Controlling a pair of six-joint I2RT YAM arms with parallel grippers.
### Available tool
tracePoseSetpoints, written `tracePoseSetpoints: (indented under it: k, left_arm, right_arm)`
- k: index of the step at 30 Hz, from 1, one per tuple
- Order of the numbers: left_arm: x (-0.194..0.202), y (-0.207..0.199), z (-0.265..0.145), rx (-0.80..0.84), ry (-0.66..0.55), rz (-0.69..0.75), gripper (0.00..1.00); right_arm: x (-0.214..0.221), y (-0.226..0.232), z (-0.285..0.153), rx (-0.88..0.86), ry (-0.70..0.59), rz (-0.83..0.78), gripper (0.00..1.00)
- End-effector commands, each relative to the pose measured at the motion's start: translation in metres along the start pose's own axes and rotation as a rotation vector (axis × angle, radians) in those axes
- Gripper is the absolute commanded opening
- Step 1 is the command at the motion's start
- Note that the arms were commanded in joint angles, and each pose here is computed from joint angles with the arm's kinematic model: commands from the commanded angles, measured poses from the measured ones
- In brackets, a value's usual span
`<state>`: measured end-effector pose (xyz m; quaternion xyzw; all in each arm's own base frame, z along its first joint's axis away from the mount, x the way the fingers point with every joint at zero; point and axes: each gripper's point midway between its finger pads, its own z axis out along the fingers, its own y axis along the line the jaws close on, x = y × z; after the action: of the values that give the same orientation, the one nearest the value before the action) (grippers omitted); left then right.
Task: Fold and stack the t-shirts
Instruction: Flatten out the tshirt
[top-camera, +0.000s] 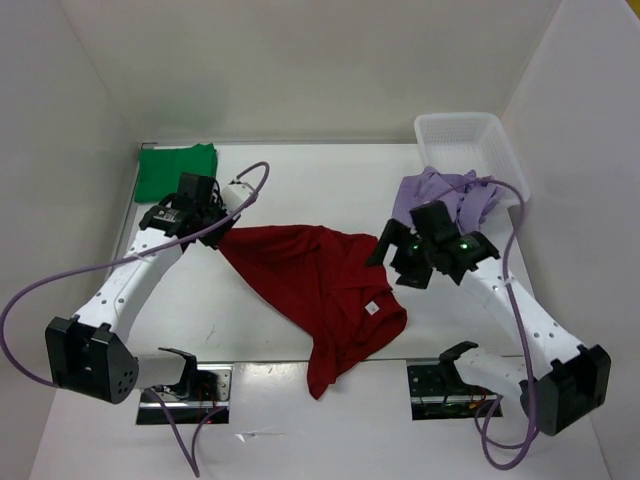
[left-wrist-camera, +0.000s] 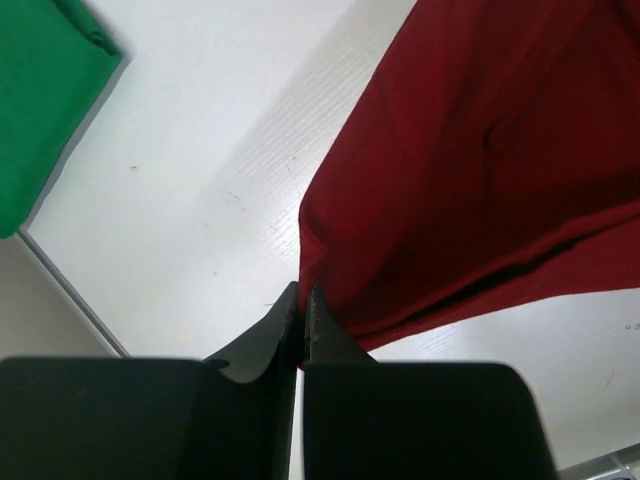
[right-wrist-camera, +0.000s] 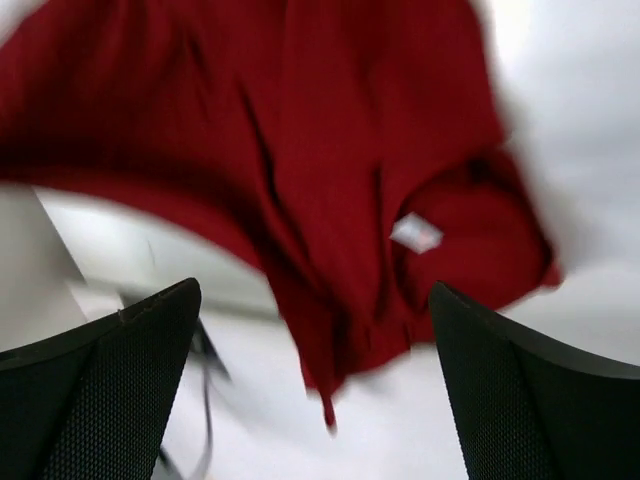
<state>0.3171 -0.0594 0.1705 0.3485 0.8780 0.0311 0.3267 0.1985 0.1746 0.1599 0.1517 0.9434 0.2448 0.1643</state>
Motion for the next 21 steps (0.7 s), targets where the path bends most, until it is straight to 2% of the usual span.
tracePoseSetpoints:
  k: [1,3,5,7,12,15,19,21]
  left_arm:
    - [-0.008,0.016,-0.012,-0.054,-0.062,-0.04,0.0]
    - [-0.002,0.02,-0.014,-0.065,-0.056,-0.056,0.0]
    - [-0.001,0.016,-0.011,-0.044,-0.057,-0.065,0.0]
    - [-0.001,0.014,-0.012,-0.04,-0.069,-0.064,0.0]
    - [0.0,0.005,-0.007,-0.007,-0.077,-0.094,0.0]
    - [0.004,-0.003,-0.003,0.03,-0.075,-0.095,0.0]
    - [0.005,-0.004,-0.001,0.03,-0.074,-0.104,0.0]
    - [0.003,-0.007,-0.001,0.036,-0.077,-0.097,0.0]
  right_arm:
    - [-0.053,-0.024,0.006,0.041,-0.234,0.111,0.99]
    - [-0.062,-0.032,0.03,0.099,-0.229,0.12,0.99]
    - [-0.057,-0.038,0.061,0.133,-0.141,0.12,0.99]
    - [-0.055,-0.037,0.074,0.134,-0.097,0.126,0.99]
    - [-0.071,-0.044,0.109,0.117,-0.108,0.162,0.99]
    - [-0.092,-0.033,0.123,0.099,-0.124,0.116,0.99]
    - [-0.115,-0.041,0.139,0.178,-0.164,0.052,0.99]
    - [-0.114,-0.05,0.157,0.219,-0.12,0.03,0.99]
